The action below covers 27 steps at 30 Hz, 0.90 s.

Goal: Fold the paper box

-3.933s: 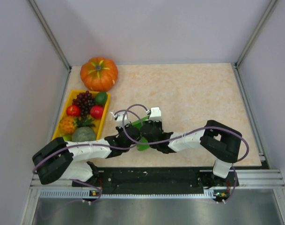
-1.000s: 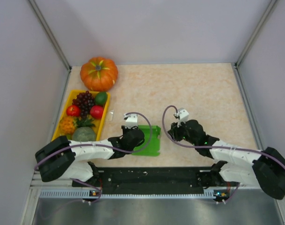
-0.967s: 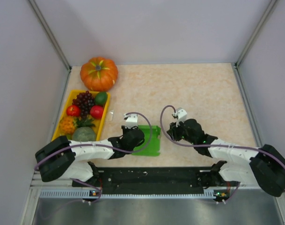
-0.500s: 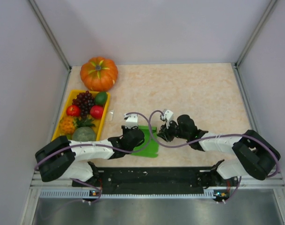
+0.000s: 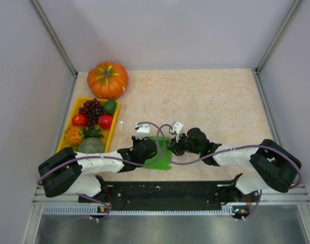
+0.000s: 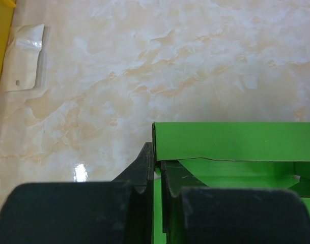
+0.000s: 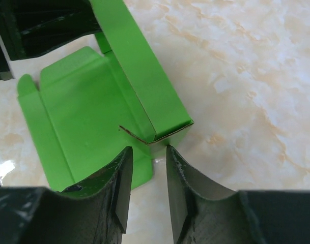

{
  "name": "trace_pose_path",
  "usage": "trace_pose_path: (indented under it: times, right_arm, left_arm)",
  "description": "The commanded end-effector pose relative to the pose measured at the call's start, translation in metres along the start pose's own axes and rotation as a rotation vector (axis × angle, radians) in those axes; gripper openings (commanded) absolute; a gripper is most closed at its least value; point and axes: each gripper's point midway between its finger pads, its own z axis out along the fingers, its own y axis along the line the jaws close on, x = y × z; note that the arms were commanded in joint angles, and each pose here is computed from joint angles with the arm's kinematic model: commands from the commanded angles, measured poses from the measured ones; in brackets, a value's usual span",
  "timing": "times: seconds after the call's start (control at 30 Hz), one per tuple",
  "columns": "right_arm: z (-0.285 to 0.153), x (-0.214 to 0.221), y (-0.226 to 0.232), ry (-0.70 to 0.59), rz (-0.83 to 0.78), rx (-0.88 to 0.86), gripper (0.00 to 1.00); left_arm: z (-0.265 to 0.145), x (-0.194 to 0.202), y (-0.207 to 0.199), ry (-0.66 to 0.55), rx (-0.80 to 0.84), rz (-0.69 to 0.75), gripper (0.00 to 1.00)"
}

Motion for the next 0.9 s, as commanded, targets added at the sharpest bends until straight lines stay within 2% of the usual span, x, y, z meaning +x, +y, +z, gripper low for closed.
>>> trace_pose_path:
  times: [0.0, 0.1, 0.2, 0.33, 0.37, 0.4, 0.5, 0.53, 0.57, 0.8, 0.83, 0.87]
  right_arm:
    - [0.009, -0.052, -0.011, -0.151, -0.027, 0.116, 0.29]
    - [0.009, -0.055, -0.017, -0.153, -0.024, 0.208, 0.22]
    - [0.009, -0.057, -0.027, -0.153, -0.021, 0.318, 0.28]
    - [0.014, -0.056, -0.026, -0.157, -0.007, 0.374, 0.3]
    - [0.01, -0.056, -0.035, -0.162, -0.001, 0.444, 0.29]
    - [0.009, -0.055, -0.04, -0.164, 0.008, 0.477, 0.27]
    - [0.009, -0.055, -0.048, -0.178, 0.01, 0.533, 0.14]
    - [0.011, -0.056, -0.05, -0.187, 0.005, 0.539, 0.04]
    - [0.011, -0.057, -0.051, -0.191, 0.0, 0.55, 0.0]
    - [0.015, -0.052, -0.063, -0.185, -0.001, 0.623, 0.02]
    - [0.016, -0.051, -0.064, -0.183, -0.001, 0.631, 0.11]
    - [0.016, -0.051, -0.066, -0.182, -0.001, 0.646, 0.15]
  left_arm:
    - [-0.004, -0.019, -0.021, -0.036, 0.072, -0.07, 0.0]
    - [-0.004, -0.019, -0.02, -0.037, 0.071, -0.076, 0.0]
    - [-0.004, -0.017, -0.021, -0.031, 0.077, -0.089, 0.0]
    - [-0.004, -0.015, -0.023, -0.023, 0.083, -0.109, 0.0]
    - [-0.004, -0.014, -0.024, -0.022, 0.084, -0.118, 0.0]
    - [-0.005, -0.014, -0.025, -0.02, 0.087, -0.122, 0.0]
    - [-0.006, -0.014, -0.026, -0.019, 0.089, -0.133, 0.0]
    - [-0.005, -0.013, -0.025, -0.017, 0.088, -0.136, 0.0]
    - [-0.005, -0.013, -0.025, -0.018, 0.087, -0.139, 0.0]
    - [-0.007, -0.013, -0.023, -0.022, 0.085, -0.143, 0.0]
    - [-0.007, -0.013, -0.023, -0.022, 0.084, -0.146, 0.0]
    - [-0.007, -0.013, -0.023, -0.023, 0.087, -0.146, 0.0]
